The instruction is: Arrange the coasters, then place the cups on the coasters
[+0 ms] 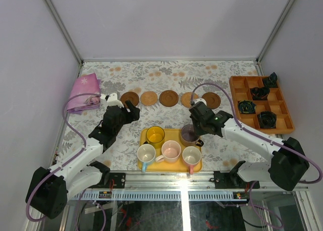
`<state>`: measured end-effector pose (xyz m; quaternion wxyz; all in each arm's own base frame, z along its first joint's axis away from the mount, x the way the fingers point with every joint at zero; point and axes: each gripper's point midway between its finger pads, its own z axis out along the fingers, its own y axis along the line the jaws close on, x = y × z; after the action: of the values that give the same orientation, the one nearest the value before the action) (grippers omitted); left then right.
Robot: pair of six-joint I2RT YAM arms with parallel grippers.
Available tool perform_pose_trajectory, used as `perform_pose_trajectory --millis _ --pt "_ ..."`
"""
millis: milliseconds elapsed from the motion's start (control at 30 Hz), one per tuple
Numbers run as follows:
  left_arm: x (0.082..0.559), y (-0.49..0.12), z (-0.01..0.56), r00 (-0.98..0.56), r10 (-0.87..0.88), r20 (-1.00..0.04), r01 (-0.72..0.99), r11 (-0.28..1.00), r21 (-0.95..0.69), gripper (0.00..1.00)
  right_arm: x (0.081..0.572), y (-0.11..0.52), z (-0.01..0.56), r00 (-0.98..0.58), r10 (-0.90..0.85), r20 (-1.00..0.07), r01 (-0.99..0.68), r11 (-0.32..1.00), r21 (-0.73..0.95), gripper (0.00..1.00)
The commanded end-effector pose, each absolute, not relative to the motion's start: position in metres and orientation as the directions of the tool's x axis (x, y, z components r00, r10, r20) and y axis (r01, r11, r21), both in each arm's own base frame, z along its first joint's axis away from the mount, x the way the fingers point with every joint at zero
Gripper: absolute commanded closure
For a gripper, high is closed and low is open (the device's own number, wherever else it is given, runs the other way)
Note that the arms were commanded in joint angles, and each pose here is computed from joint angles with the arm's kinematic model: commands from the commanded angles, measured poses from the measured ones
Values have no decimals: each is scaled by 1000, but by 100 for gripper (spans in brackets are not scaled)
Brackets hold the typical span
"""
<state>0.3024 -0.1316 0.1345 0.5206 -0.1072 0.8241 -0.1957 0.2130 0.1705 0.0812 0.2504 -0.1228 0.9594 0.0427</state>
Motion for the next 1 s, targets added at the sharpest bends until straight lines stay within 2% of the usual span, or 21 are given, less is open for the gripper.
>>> perform_pose_trajectory --millis 0,67,167,367,633,967 --pt "303 -129 136 -414 -385 -825 17 903 -429 32 232 191 119 -766 -212 -607 -317 946 69 62" --pt "304 -129 134 -415 -387 -824 13 903 -430 32 229 187 123 -763 -208 -613 -315 946 72 52" --pt "305 -131 133 -419 -388 -821 16 901 -434 32 223 182 128 -759 -195 -622 -309 948 80 45" --pt "305 -134 130 -433 -389 -813 21 897 -441 32 208 159 139 -757 -179 -628 -276 959 60 43" --pt "305 -132 132 -425 -390 -817 19 898 -439 32 178 159 118 -817 -165 -553 -286 948 140 43" --pt "303 -129 134 -420 -385 -822 15 902 -431 32 163 153 104 -863 -131 -488 -235 959 159 44"
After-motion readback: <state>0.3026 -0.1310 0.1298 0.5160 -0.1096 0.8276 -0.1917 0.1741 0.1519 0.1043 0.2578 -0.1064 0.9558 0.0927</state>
